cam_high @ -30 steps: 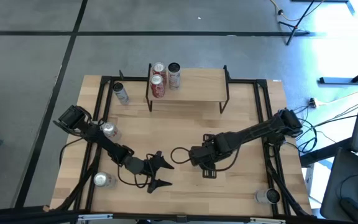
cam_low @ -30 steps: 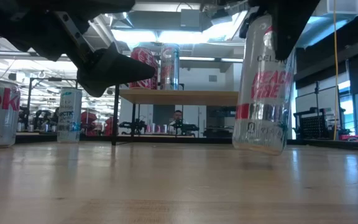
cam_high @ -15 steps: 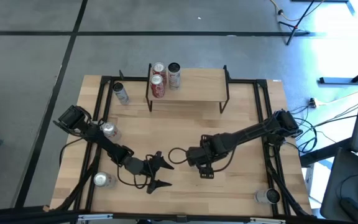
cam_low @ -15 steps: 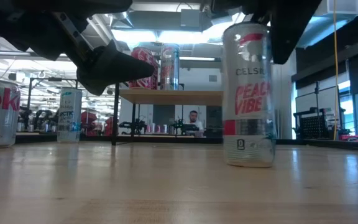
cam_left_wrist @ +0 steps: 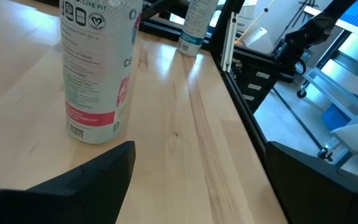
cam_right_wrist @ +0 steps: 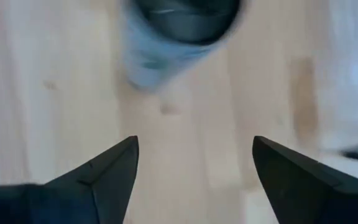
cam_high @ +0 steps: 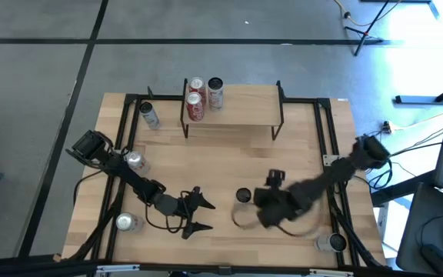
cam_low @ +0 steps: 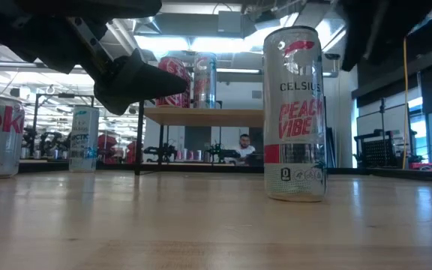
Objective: Place canned beverage on shelf
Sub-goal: Put the white-pink soda can aligned with the other white-pink soda can on the shelf
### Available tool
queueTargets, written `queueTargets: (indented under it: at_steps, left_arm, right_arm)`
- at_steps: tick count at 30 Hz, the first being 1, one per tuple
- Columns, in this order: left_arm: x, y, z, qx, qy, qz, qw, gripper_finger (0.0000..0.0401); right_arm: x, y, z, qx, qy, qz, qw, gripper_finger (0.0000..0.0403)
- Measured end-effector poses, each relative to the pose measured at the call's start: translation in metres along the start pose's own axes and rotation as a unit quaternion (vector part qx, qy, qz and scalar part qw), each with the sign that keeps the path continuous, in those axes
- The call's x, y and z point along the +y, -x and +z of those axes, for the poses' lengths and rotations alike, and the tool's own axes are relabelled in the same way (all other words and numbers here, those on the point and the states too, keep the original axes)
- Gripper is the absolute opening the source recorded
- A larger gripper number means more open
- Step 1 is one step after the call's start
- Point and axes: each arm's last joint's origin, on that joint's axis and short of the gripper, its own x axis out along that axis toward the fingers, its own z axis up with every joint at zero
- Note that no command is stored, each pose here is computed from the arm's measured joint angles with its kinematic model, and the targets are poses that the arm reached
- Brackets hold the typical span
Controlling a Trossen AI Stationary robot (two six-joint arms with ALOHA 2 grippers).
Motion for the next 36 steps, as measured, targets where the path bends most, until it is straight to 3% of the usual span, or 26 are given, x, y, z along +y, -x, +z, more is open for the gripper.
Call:
queueTargets:
  at_steps: [5,10,15,18,25,30,36]
  left_arm:
    - [0.0,0.0,0.0,-0.001,0.0,0.004,1.0,0.0354]
    - [0.001,0.0,0.0,-0.005,-0.001,0.012,1.0,0.0354]
    - [0.001,0.0,0.0,-0.006,-0.008,0.014,1.0,0.0354]
    - [0.001,0.0,0.0,-0.008,-0.012,0.018,1.0,0.0354]
    - [0.001,0.0,0.0,-0.007,-0.014,0.02,1.0,0.0354]
    - [0.001,0.0,0.0,-0.006,-0.014,0.02,1.0,0.0354]
    - [0.001,0.0,0.0,-0.007,-0.019,0.021,1.0,0.0354]
  right_arm:
    - [0.018,-0.018,-0.047,-0.135,-0.036,0.036,0.989,0.0298]
    - [0.013,-0.049,-0.093,-0.27,-0.099,0.026,0.958,0.0298]
    - [0.008,-0.071,-0.105,-0.348,-0.184,0.087,0.915,0.0298]
    - [0.008,-0.075,-0.103,-0.379,-0.201,0.118,0.895,0.0298]
    - [0.02,-0.09,-0.099,-0.411,-0.138,0.089,0.897,0.0298]
    - [0.018,-0.101,-0.094,-0.409,-0.128,0.052,0.902,0.0298]
    - [0.02,-0.107,-0.072,-0.399,-0.098,0.07,0.909,0.0298]
